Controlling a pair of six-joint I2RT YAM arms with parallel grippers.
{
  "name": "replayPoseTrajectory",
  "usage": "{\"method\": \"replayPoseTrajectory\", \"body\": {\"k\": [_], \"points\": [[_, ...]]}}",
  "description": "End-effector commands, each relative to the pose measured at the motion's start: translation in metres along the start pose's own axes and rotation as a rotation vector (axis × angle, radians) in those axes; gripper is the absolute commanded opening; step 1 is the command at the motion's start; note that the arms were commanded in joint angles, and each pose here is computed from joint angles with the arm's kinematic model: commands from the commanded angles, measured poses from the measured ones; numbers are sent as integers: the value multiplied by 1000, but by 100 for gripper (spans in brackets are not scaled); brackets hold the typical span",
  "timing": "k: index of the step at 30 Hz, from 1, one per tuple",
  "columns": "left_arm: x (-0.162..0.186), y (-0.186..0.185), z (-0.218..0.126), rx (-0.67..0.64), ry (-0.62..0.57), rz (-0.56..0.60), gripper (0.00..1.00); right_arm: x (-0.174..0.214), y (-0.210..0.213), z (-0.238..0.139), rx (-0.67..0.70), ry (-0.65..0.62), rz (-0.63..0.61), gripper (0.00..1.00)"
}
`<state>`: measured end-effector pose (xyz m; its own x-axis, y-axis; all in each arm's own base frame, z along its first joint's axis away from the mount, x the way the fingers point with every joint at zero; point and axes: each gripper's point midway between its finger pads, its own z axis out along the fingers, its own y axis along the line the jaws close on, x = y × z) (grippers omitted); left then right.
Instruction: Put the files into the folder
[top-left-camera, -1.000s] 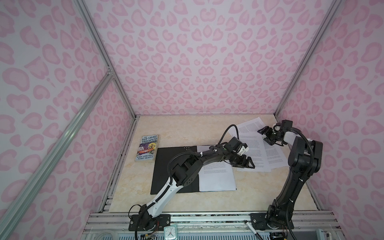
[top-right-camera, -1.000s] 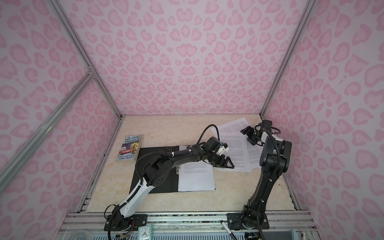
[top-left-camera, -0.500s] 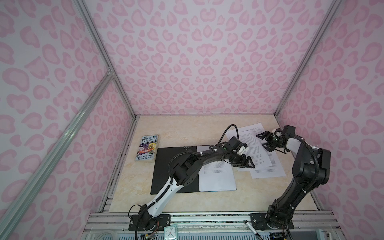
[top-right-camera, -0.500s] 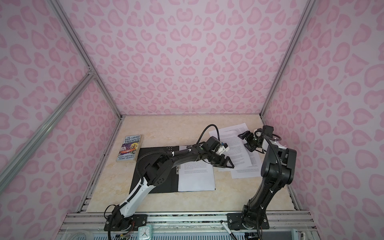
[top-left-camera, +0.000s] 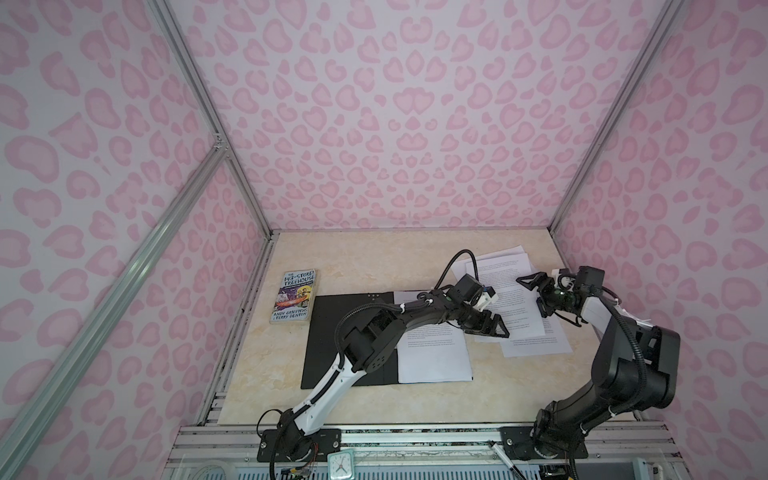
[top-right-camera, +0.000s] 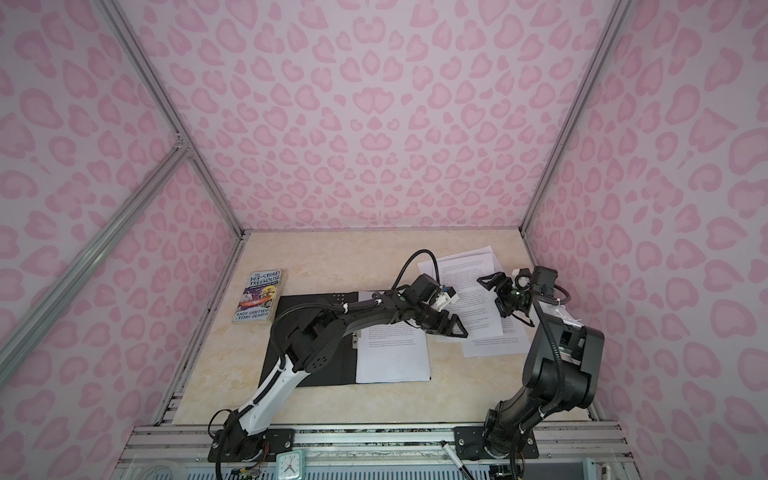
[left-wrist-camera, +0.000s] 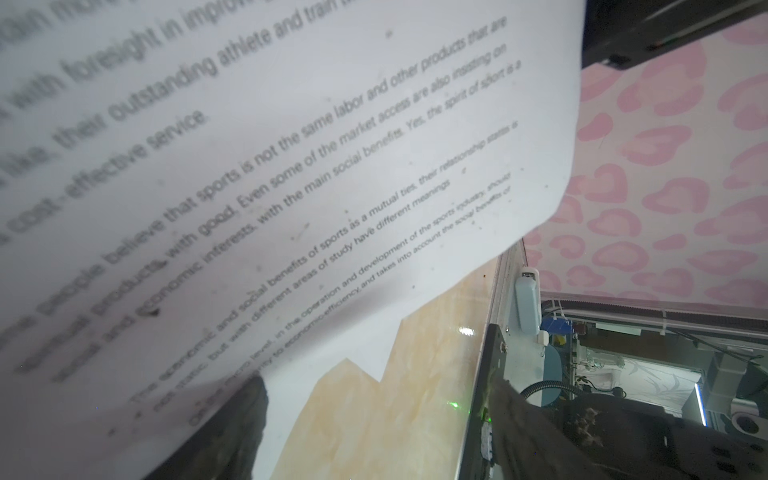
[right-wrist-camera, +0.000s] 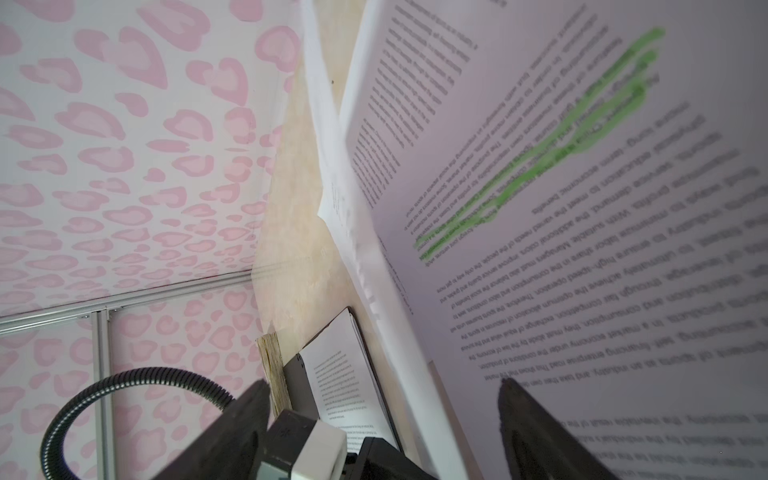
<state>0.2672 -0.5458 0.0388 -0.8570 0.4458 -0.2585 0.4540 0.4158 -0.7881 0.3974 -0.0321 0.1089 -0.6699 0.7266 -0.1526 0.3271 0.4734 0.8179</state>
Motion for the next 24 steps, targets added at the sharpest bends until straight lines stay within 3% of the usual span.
{"method": "replayPoseTrajectory", "body": {"k": [1,5,8,13,20,24], "points": [[35,62,-1,-242,74,-148,86,1,-9,4,64,25,-42,77],[35,61,-3,-241,71,-143,86,6,-18,9,211,80,-150,68],[36,61,-3,-241,71,-145,86,10,-21,15,208,107,-135,52],[36,61,-3,-241,72,-146,86,6,-19,9,282,73,-194,44],[32,55,-5,-223,65,-133,86,7,-12,9,272,90,-210,22],[27,44,-8,-195,59,-111,86,9,-7,12,229,94,-198,17]]}}
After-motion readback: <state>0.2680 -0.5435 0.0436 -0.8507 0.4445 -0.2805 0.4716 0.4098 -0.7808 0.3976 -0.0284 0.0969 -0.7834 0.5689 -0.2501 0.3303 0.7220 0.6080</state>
